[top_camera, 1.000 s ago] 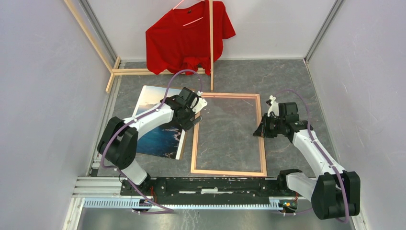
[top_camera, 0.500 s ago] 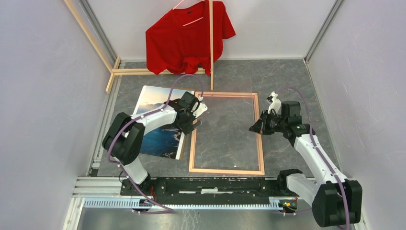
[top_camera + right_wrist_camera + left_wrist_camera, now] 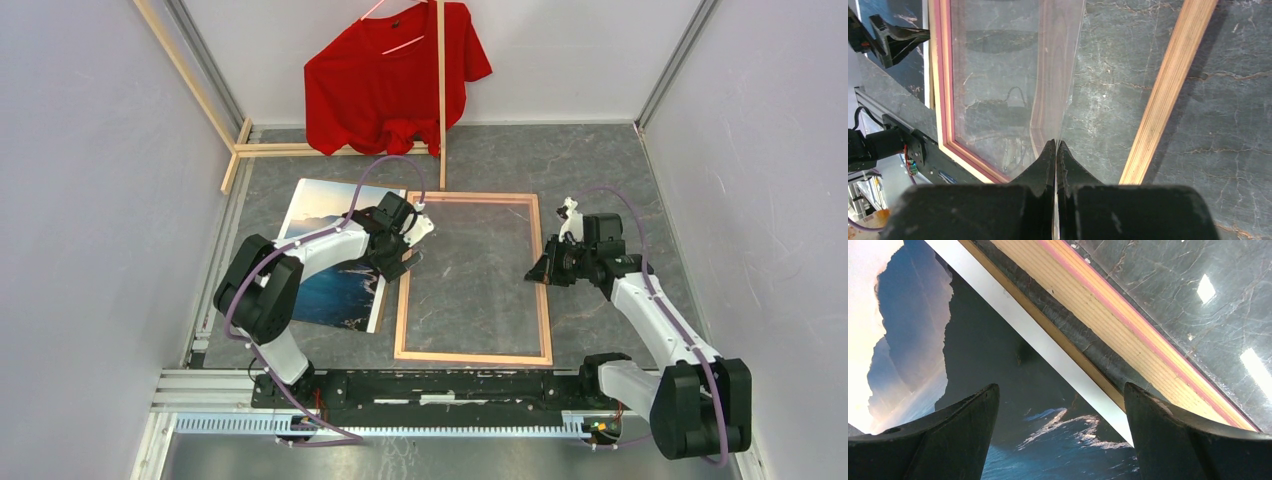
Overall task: Put the photo into the frame
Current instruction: Place the photo frame item in the photo frame.
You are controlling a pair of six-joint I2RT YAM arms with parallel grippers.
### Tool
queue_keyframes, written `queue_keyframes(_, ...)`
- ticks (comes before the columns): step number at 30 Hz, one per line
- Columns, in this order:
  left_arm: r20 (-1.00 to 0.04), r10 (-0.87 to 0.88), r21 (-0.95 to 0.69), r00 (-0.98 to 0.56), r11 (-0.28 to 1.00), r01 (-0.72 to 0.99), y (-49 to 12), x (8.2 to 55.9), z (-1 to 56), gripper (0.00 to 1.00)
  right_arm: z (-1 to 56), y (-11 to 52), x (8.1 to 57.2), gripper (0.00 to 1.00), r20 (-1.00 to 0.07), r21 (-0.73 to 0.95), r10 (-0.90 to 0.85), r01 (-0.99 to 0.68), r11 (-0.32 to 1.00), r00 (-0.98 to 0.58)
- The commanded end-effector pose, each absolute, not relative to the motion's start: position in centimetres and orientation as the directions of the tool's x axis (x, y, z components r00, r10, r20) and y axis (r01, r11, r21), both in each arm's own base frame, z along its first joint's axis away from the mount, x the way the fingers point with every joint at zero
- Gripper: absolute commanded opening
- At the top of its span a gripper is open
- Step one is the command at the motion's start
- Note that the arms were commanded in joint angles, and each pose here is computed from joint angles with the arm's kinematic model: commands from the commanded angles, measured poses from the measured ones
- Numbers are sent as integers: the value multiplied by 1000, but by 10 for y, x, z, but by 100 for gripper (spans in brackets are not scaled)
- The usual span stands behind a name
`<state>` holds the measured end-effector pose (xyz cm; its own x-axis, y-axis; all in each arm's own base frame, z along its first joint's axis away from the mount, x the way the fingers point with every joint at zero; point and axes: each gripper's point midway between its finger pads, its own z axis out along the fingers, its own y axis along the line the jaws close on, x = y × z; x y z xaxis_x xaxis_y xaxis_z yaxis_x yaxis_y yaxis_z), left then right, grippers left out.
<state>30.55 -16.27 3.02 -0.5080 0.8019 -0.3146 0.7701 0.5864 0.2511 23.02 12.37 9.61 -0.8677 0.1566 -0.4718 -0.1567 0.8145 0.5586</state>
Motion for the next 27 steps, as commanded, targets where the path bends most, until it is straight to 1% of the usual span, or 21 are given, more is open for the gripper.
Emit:
queue_keyframes(1, -383, 754, 228, -533, 637, 737, -172, 310, 37, 100, 92, 118, 232, 0, -471, 526, 138, -152, 837, -871)
queue_keyframes(14, -427, 712, 190, -558, 674, 714, -167, 318, 51, 100, 72, 102, 228, 0, -451, 448, 124, -104, 888, -884)
queue_keyframes(18, -431, 698, 177, -572, 687, 705, -161, 320, 52, 100, 72, 106, 230, 0, -446, 468, 125, -112, 877, -886)
queue_keyframes(27, -418, 679, 139, -604, 705, 696, -164, 318, 32, 98, 79, 124, 225, 0, -433, 552, 100, -176, 815, -896)
